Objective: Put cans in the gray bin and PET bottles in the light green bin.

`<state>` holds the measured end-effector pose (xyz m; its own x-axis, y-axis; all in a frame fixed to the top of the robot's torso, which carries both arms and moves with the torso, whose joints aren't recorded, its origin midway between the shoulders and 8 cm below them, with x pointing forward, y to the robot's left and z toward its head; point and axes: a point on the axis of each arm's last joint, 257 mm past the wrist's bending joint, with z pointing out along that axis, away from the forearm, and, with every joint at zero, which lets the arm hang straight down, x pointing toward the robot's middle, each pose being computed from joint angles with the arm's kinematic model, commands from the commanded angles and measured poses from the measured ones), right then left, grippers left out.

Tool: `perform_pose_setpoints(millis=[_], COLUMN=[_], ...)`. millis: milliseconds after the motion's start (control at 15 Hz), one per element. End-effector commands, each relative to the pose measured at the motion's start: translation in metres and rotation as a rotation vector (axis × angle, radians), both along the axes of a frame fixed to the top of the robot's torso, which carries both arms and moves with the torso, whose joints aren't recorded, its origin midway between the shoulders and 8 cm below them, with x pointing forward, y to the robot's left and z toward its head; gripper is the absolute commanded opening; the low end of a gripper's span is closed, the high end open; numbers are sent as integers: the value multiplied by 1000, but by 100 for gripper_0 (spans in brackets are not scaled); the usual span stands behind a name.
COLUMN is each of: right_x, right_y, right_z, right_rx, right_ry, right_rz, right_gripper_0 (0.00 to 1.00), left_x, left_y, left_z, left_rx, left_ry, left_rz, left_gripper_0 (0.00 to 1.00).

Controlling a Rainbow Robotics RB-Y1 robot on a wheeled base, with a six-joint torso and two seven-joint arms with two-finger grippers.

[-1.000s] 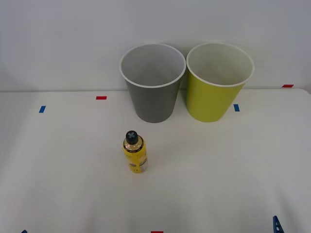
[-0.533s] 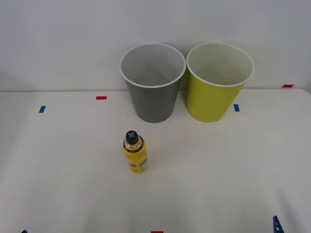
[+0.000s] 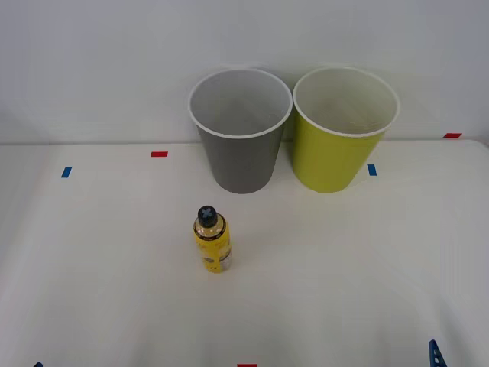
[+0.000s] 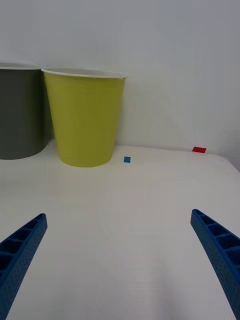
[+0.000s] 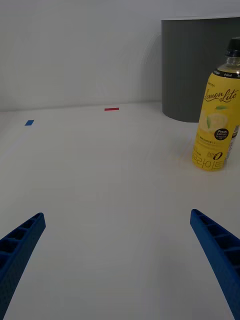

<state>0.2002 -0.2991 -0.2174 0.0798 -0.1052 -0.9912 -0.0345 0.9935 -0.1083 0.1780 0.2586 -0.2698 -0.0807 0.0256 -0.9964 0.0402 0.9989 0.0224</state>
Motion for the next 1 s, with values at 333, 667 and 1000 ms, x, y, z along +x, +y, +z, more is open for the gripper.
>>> perform_pose_setpoints(millis=[333,667,1000], right_x=[0,0,0], right_y=[0,0,0], right_z=[0,0,0], right_rx=[0,0,0], right_ry=[0,0,0], right_rz=[0,0,0], right_gripper_0=[100,100,100], left_x=[0,0,0], left_y=[0,0,0], left_z=[0,0,0], left_rx=[0,0,0], left_ry=[0,0,0], left_rz=[0,0,0], left_gripper_0=[100,100,100])
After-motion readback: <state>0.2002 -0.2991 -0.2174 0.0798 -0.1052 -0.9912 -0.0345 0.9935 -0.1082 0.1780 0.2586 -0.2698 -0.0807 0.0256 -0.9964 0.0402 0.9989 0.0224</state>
